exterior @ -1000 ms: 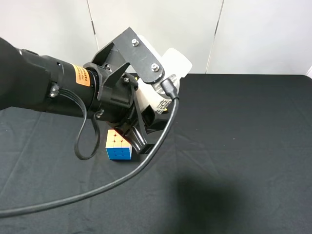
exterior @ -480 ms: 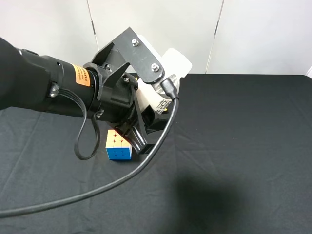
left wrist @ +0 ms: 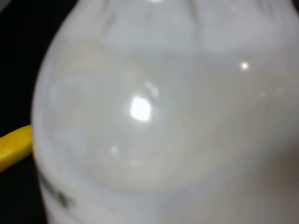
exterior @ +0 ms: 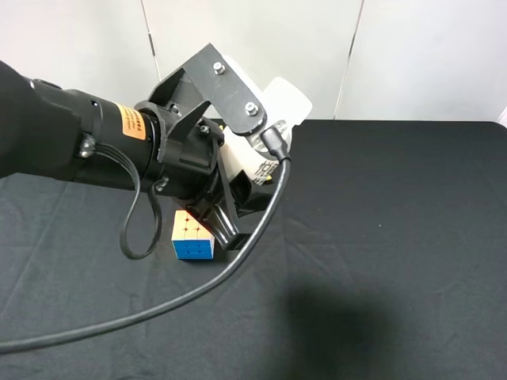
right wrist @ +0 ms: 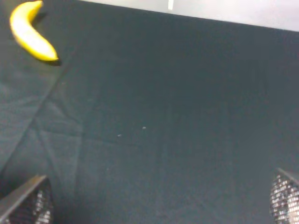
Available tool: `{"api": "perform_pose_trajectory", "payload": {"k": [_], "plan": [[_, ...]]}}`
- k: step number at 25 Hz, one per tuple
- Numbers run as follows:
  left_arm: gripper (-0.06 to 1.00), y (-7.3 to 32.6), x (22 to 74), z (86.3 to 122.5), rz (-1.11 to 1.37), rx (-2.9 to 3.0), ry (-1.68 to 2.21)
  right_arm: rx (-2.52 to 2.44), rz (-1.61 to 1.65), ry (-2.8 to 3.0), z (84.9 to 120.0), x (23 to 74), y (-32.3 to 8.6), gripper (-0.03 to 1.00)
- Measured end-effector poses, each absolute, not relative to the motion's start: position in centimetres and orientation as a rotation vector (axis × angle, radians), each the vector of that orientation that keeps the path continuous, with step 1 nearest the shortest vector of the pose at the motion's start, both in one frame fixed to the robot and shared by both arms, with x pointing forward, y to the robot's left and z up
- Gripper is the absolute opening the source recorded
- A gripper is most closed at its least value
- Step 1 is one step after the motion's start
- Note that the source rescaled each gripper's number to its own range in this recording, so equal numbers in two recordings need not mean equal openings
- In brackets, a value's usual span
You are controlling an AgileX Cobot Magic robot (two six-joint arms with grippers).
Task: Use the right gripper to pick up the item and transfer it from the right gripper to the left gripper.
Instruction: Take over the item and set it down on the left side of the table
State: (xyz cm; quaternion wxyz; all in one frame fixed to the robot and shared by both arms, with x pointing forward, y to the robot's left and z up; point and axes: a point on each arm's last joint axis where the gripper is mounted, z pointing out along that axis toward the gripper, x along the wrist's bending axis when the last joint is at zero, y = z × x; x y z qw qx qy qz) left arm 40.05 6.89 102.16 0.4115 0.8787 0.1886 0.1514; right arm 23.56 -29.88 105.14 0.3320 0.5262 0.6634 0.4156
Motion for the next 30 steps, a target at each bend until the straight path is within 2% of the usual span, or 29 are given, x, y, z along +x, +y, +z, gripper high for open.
{"api": "perform_pose_trajectory", "payload": {"k": [8,15,30], "plan": [[0.03,8.6,40.4,105.7,0.378,2.185,0.509,1.432,1.042,1.664,105.1,23.6,-29.9,1.00],[0.03,11.5,43.0,107.8,0.346,2.204,0.731,1.432,1.042,1.664,105.1,23.6,-29.9,1.00],[0.03,20.3,48.0,107.7,0.436,2.129,1.204,1.432,1.042,1.664,105.1,23.6,-29.9,1.00]]}}
